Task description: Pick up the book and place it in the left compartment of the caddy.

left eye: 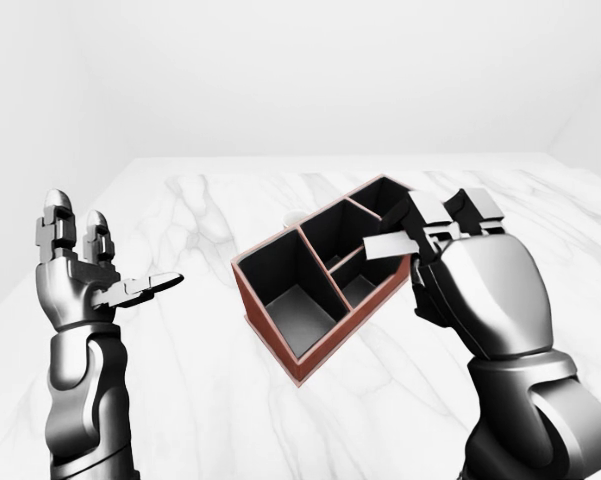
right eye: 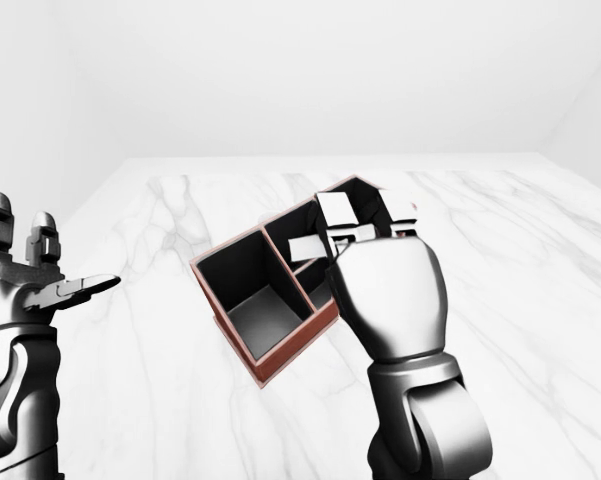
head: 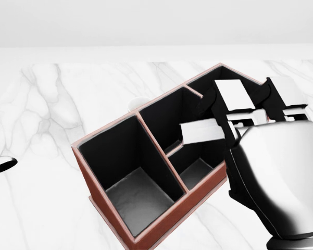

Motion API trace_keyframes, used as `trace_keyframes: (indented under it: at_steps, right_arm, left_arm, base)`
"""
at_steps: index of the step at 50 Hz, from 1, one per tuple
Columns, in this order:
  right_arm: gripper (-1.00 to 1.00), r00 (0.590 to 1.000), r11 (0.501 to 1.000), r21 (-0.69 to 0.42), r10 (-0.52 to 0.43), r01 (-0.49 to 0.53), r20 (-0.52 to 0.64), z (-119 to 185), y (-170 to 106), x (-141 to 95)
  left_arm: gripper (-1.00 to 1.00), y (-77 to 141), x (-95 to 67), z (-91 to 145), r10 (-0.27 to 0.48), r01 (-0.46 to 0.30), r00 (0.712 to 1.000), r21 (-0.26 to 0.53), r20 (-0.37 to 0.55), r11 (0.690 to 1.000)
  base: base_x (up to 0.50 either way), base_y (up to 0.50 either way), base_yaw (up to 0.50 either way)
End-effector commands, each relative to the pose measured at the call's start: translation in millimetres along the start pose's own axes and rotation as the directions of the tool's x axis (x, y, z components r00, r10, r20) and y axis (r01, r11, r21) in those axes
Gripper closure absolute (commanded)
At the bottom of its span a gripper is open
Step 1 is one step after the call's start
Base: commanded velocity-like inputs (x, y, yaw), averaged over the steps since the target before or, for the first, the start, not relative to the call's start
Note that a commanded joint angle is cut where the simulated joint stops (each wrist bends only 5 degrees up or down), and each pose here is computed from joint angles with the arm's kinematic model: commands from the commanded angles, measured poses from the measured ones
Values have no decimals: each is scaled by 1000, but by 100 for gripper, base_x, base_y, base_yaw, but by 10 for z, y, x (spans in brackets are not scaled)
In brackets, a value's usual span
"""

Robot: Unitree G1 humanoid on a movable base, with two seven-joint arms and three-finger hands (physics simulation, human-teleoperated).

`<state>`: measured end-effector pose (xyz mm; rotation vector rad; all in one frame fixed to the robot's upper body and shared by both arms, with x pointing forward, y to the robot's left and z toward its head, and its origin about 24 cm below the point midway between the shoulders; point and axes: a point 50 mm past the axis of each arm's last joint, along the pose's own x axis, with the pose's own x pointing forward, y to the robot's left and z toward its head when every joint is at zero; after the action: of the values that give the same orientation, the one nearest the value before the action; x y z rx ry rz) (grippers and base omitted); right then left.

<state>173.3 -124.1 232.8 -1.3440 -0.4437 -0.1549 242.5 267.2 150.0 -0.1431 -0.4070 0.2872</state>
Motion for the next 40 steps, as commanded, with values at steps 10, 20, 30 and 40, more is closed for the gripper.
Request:
trace_keyframes:
  at_steps: [10, 20, 30, 40]
  right_arm:
    - [100, 959, 994, -31, -89, 101, 269, 350, -169, 29]
    - [100, 927, 991, -28, -112, 130, 358, 386, -241, 55]
    - [100, 918, 989, 18, -142, 146, 370, 304, -320, 111]
    - [100, 919, 989, 91, -144, 119, 367, 261, -312, 135]
  left_arm:
    - [-100, -6, -8, 19, -1, 1, 1000, 0, 7, 1000]
    - [-100, -3, -4, 17, 0, 0, 1000, 0, 7, 1000]
    - [-100, -4, -2, 17, 0, 0, 1000, -1, 7, 1000]
    - [-100, -2, -3, 25, 1, -1, 1000, -1, 10, 1000]
  base:
    - [0, 0, 0]
    - [0, 0, 0]
    - [0, 0, 0]
    - [0, 0, 0]
